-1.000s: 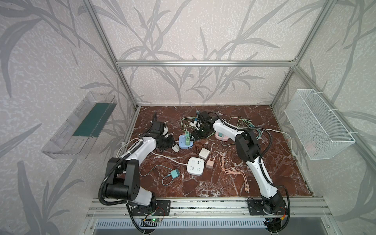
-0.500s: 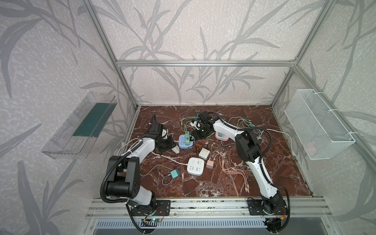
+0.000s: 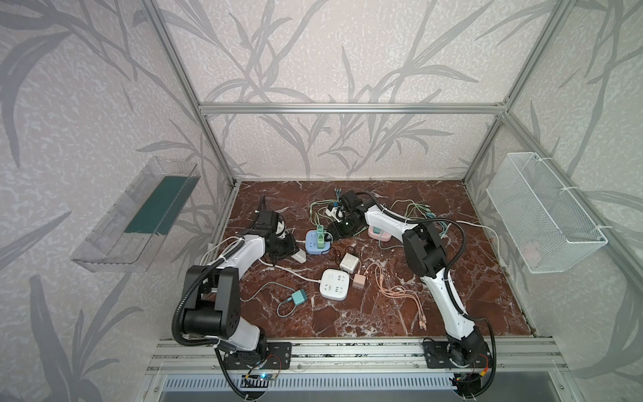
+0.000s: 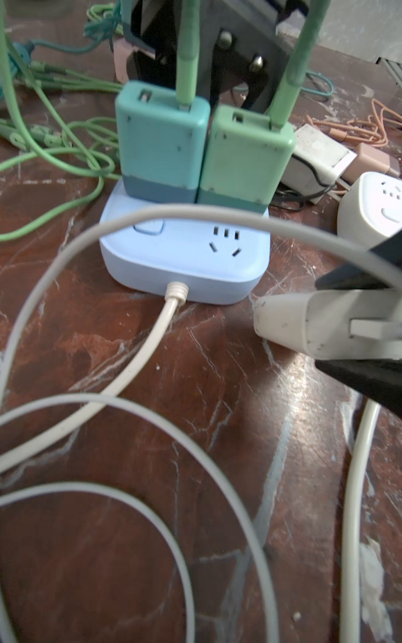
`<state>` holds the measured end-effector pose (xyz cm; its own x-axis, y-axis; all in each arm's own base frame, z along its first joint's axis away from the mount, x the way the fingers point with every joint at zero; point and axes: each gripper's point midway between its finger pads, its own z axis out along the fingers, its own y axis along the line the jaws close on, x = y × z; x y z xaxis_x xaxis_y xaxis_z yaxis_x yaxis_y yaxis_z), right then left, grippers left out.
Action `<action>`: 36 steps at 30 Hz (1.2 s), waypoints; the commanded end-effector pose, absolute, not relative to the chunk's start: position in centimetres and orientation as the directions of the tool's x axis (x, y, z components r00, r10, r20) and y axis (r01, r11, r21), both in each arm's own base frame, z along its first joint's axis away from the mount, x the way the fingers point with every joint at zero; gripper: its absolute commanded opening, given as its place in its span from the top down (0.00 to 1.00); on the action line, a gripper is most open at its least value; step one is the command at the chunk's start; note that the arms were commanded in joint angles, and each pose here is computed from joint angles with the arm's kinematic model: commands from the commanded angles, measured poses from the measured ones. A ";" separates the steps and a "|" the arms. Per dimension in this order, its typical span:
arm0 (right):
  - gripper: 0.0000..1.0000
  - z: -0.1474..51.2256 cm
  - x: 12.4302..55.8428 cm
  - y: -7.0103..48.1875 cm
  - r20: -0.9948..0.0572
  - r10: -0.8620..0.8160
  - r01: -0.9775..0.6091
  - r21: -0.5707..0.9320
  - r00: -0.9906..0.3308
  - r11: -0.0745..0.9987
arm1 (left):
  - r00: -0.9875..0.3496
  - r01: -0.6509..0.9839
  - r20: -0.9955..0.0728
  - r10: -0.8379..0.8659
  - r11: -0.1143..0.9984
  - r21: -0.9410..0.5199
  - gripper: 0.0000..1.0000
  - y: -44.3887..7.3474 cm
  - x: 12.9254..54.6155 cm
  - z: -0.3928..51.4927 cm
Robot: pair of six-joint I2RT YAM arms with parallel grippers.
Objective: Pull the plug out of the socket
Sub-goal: 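Pull the white charger out of the blue strip toward the robot with the left gripper, then open the left gripper to drop the white charger beside the blue strip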
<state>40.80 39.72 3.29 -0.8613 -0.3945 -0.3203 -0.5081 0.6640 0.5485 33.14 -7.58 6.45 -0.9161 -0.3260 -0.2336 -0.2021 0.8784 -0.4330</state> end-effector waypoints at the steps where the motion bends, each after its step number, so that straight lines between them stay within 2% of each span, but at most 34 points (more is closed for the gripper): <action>1: 0.43 0.3 39.5 38.3 -0.236 -0.404 -0.466 0.507 -0.884 0.725 | -0.922 -0.238 -0.210 -0.326 0.903 -0.359 0.65 -6.3 32.5 6.1; 7: 0.43 0.3 39.4 38.3 -0.238 -0.402 -0.466 0.509 -0.884 0.724 | -0.925 -0.235 -0.217 -0.313 0.917 -0.322 0.56 -5.7 32.6 6.8; 20: 0.42 0.8 39.6 38.2 -0.255 -0.400 -0.474 0.501 -0.880 0.724 | -0.919 -0.260 -0.238 -0.314 0.937 -0.232 0.50 -4.1 32.2 8.2; 29: 0.41 1.7 40.5 38.5 -0.310 -0.342 -0.459 0.512 -0.887 0.726 | -0.896 -0.238 -0.327 -0.301 0.946 -0.220 0.48 -4.5 32.6 11.1; 36: 0.39 3.2 41.2 38.9 -0.337 -0.311 -0.453 0.541 -0.889 0.709 | -0.887 -0.124 -0.411 -0.209 0.967 -0.224 0.47 -8.0 33.4 12.5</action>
<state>41.25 39.76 3.63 -0.8720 -0.3321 -0.3596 -0.4861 0.6742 0.5561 32.66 -7.19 11.03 -0.9059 -0.2321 -0.3542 -0.1559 0.9605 -0.2306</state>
